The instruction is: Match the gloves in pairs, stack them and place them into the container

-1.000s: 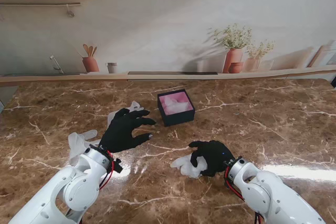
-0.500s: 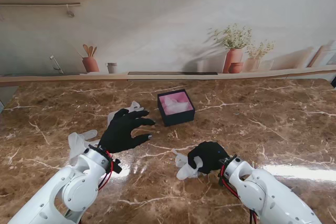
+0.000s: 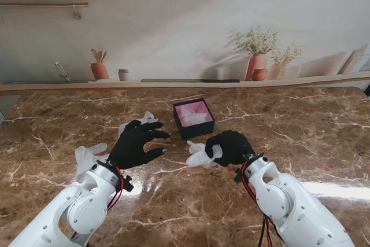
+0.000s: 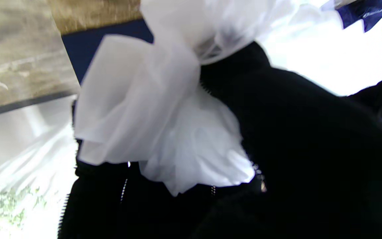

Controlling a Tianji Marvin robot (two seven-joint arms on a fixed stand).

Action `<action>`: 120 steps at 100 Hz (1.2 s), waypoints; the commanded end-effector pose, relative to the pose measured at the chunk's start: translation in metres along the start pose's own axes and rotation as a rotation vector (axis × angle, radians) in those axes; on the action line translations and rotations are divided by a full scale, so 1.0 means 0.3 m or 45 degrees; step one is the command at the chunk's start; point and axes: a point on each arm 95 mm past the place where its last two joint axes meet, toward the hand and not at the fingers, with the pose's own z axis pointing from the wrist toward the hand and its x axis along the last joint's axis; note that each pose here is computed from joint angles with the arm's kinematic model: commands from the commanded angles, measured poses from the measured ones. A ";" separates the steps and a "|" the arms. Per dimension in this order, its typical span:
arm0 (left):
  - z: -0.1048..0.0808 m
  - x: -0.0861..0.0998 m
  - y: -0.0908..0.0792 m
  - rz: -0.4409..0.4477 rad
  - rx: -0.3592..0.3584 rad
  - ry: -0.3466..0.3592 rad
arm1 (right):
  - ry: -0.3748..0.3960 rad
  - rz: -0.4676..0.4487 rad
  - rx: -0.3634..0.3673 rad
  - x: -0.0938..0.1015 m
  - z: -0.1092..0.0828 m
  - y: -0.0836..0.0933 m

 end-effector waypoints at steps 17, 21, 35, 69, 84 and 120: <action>-0.009 -0.002 -0.005 -0.009 0.002 -0.009 | -0.015 -0.046 -0.090 0.000 0.152 0.133; -0.010 -0.004 -0.008 -0.010 0.004 -0.011 | -0.025 -0.071 -0.084 -0.002 0.176 0.146; -0.015 -0.011 -0.015 -0.018 0.013 -0.018 | -0.034 -0.138 -0.048 -0.012 0.264 0.177; -0.028 -0.029 -0.029 -0.008 0.031 -0.038 | -0.049 -0.267 0.097 -0.051 0.448 0.200; -0.030 -0.033 -0.029 -0.010 0.039 -0.045 | -0.075 -0.294 0.189 -0.078 0.511 0.202; -0.042 -0.054 -0.025 -0.008 0.037 -0.078 | -0.079 -0.450 0.368 -0.108 0.622 0.173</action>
